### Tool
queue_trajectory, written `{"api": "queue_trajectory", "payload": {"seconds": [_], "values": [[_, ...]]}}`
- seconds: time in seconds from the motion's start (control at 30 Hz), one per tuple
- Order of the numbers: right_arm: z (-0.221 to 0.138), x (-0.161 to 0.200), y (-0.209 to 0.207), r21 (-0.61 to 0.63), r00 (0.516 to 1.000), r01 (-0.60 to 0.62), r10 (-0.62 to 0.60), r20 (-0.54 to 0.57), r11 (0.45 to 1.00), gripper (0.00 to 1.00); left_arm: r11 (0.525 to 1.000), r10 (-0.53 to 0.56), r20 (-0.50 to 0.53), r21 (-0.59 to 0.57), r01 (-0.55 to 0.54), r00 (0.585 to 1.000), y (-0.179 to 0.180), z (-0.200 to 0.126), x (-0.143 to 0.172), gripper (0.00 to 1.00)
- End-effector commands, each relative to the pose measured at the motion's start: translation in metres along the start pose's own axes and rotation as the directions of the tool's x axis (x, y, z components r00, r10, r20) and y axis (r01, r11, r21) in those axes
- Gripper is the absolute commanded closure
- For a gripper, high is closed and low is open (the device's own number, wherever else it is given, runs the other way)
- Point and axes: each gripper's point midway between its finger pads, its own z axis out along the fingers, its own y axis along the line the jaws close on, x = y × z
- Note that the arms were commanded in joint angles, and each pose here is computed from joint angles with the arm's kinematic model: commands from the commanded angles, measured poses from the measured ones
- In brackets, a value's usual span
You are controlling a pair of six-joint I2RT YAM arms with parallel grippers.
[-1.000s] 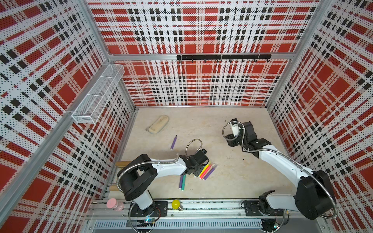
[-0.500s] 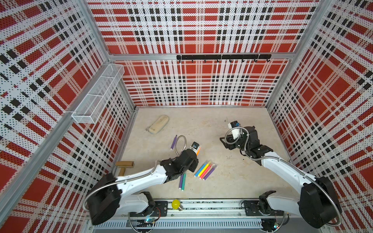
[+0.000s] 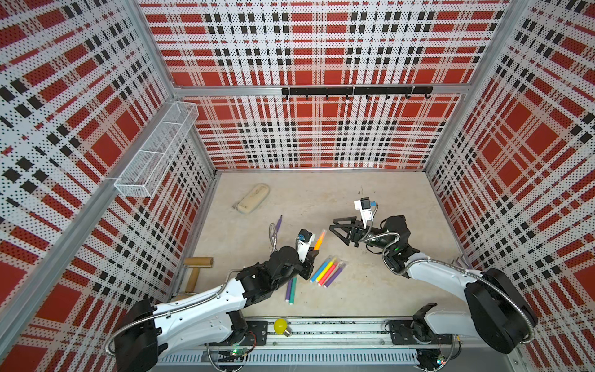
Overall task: Remove pen caps from pens
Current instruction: Open the pen cap on the pen.
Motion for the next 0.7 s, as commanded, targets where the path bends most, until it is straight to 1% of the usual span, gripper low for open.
{"api": "queue_trajectory", "payload": {"seconds": [0.0,0.2,0.37,0.43,0.53,0.67], "values": [[0.005,-0.008,0.01,-0.029,0.999,0.029,-0.028,0.046,0.999,0.3,0.999,-0.015,0.064,0.043,0.013,0.998,-0.013,-0.006,-0.024,1.0],[0.011,0.0,0.009,-0.024,0.999,0.025,-0.024,0.027,0.999,0.29,0.997,-0.009,0.083,0.076,0.002,0.997,-0.022,-0.009,-0.031,1.0],[0.016,0.005,0.004,0.007,0.999,0.032,-0.032,0.009,0.999,0.3,0.996,0.005,0.103,0.085,-0.014,0.995,-0.029,-0.012,-0.036,1.0],[0.017,0.006,0.003,0.003,1.0,0.029,-0.029,0.006,1.0,0.33,0.996,0.004,0.103,0.089,-0.014,0.995,-0.03,-0.012,-0.037,1.0],[0.017,0.007,0.004,-0.009,1.0,0.019,-0.019,0.009,1.0,0.46,0.996,0.0,0.108,0.085,-0.009,0.994,-0.03,-0.011,-0.038,1.0],[0.019,0.009,0.002,-0.013,1.0,0.005,-0.005,0.005,1.0,0.54,0.997,-0.004,0.117,0.079,-0.006,0.993,-0.03,-0.011,-0.04,1.0]]}}
